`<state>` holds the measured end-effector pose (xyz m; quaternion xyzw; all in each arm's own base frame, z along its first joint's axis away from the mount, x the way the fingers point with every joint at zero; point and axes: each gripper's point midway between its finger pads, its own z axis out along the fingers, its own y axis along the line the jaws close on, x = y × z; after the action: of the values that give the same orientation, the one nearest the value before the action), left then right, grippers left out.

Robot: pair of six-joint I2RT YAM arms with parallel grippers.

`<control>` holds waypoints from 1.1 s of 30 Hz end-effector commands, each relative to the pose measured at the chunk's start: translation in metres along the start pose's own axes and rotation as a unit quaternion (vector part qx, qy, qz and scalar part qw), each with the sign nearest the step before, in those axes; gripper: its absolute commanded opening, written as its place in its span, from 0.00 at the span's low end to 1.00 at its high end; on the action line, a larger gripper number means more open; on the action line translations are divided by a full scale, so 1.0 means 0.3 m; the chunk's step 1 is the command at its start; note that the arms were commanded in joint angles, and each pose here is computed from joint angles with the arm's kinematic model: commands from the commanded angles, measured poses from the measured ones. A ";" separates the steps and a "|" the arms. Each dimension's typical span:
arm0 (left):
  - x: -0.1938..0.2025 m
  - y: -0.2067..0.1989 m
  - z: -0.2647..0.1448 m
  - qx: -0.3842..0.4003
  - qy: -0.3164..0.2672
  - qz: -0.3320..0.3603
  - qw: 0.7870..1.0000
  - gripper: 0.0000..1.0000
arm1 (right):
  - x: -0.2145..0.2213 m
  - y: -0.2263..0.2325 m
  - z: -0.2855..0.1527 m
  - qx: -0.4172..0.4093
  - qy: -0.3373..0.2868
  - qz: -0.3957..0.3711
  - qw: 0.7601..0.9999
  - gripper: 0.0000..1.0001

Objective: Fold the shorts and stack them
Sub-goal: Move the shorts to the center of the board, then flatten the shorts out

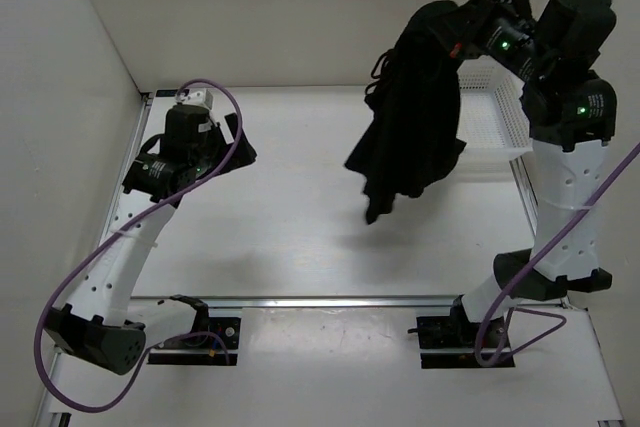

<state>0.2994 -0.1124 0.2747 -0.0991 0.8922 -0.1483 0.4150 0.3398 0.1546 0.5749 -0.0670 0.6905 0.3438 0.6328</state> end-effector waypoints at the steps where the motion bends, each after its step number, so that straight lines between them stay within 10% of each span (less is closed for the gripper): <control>1: -0.057 -0.007 -0.060 0.017 -0.019 -0.004 1.000 1.00 | 0.023 0.147 -0.050 -0.079 0.002 -0.014 0.997 0.00; 8: -0.002 -0.016 -0.074 0.046 0.003 0.003 0.999 1.00 | 0.631 -0.191 -0.052 0.085 0.189 0.057 0.977 0.00; 12: 0.141 -0.059 0.002 0.075 0.088 0.022 0.993 1.00 | 0.974 -0.502 -0.119 0.251 0.315 0.126 0.907 0.77; 15: 0.320 -0.077 0.047 0.079 0.168 0.021 0.982 1.00 | 1.091 -0.559 -0.184 0.297 0.352 0.136 0.877 0.90; 26: 0.780 -0.001 0.158 0.016 0.292 -0.041 0.955 1.00 | 1.437 -0.641 -0.432 0.364 0.406 0.230 0.806 0.83; 33: 0.771 -0.010 0.265 -0.021 0.271 -0.047 0.961 0.86 | 1.555 -0.727 -0.425 0.351 0.397 0.303 0.792 0.84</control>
<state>0.1824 -0.1846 0.0494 -0.0880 0.9794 -0.1521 0.0991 0.2286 0.0638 0.0502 0.2505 0.9521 0.1373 0.1092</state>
